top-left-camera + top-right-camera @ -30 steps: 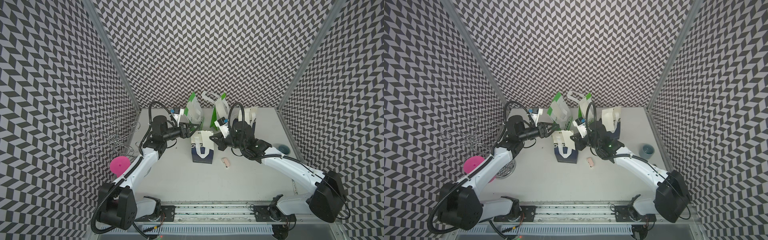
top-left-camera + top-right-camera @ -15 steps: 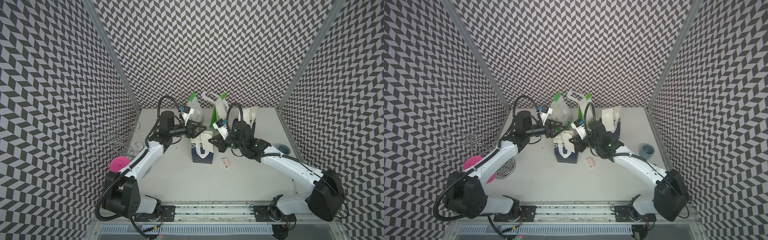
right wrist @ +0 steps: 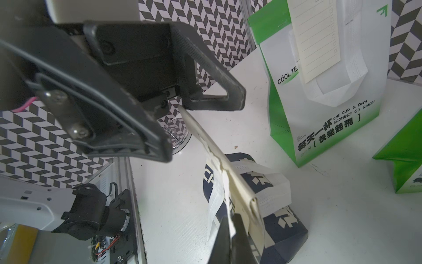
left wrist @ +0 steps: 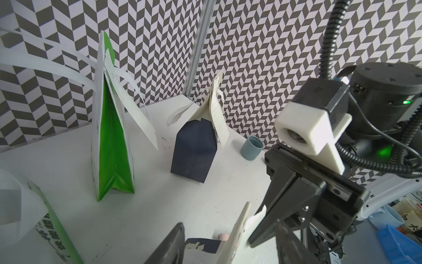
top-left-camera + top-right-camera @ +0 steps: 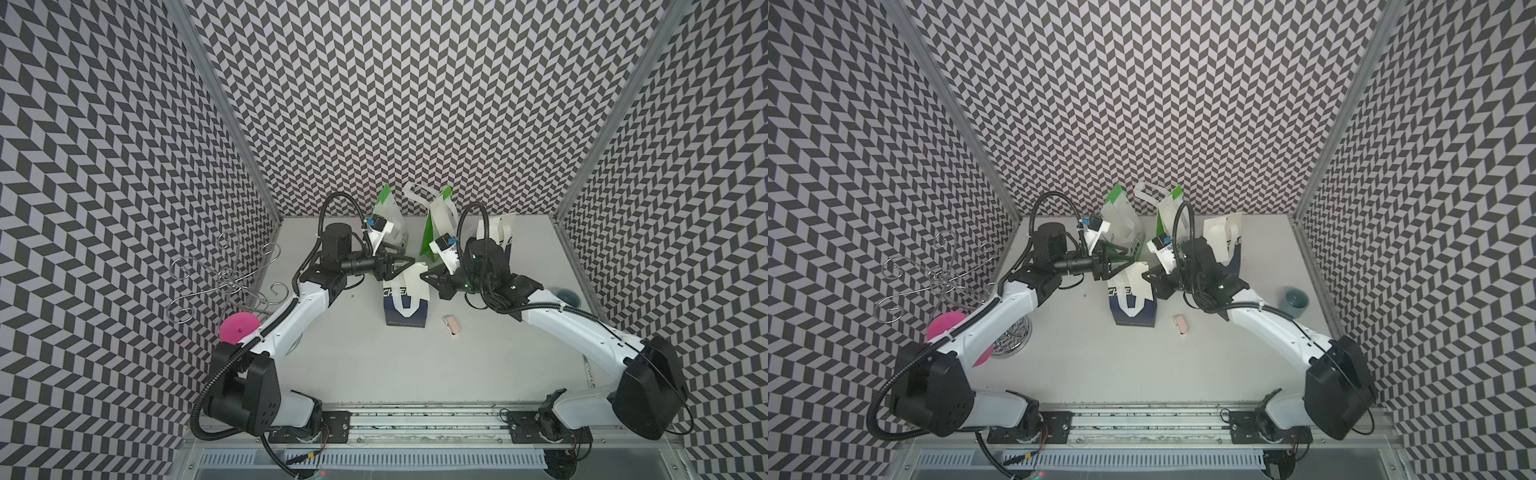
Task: Staple the receipts to the bags
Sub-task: Hold the receipt from the takeout bag.
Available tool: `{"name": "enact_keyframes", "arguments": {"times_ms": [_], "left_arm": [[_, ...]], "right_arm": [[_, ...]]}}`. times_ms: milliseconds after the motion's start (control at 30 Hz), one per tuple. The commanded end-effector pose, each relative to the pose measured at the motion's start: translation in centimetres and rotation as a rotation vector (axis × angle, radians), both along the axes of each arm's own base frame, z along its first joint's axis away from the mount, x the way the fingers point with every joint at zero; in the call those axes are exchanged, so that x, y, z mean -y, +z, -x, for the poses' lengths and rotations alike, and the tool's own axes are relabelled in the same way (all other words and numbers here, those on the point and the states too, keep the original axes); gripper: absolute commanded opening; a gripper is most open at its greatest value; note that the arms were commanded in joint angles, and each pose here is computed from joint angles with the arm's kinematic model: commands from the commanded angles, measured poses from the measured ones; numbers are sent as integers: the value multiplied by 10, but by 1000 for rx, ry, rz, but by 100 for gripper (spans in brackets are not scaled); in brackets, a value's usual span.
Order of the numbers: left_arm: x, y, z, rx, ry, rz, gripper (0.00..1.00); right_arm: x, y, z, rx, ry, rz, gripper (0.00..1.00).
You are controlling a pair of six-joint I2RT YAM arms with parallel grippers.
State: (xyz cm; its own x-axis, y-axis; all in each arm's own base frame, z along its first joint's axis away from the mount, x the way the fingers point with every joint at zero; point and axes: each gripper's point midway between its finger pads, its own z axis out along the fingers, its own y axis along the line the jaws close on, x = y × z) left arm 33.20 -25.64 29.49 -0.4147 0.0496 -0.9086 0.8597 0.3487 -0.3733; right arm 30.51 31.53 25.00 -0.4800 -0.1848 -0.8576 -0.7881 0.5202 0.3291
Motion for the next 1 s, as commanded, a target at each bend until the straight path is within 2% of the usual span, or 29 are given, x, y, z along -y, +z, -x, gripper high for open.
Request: {"name": "enact_keyframes", "arguments": {"times_ms": [0, 600, 967], "left_arm": [[2, 3, 4, 34, -29, -10, 62], [7, -11, 4, 39, -23, -85, 49], [9, -14, 5, 42, -29, -99, 49]], "right_arm": [[-4, 16, -7, 49, 4, -31, 0], [-4, 17, -11, 45, 17, -43, 0], [-2, 19, -16, 45, 4, -53, 0]]}}
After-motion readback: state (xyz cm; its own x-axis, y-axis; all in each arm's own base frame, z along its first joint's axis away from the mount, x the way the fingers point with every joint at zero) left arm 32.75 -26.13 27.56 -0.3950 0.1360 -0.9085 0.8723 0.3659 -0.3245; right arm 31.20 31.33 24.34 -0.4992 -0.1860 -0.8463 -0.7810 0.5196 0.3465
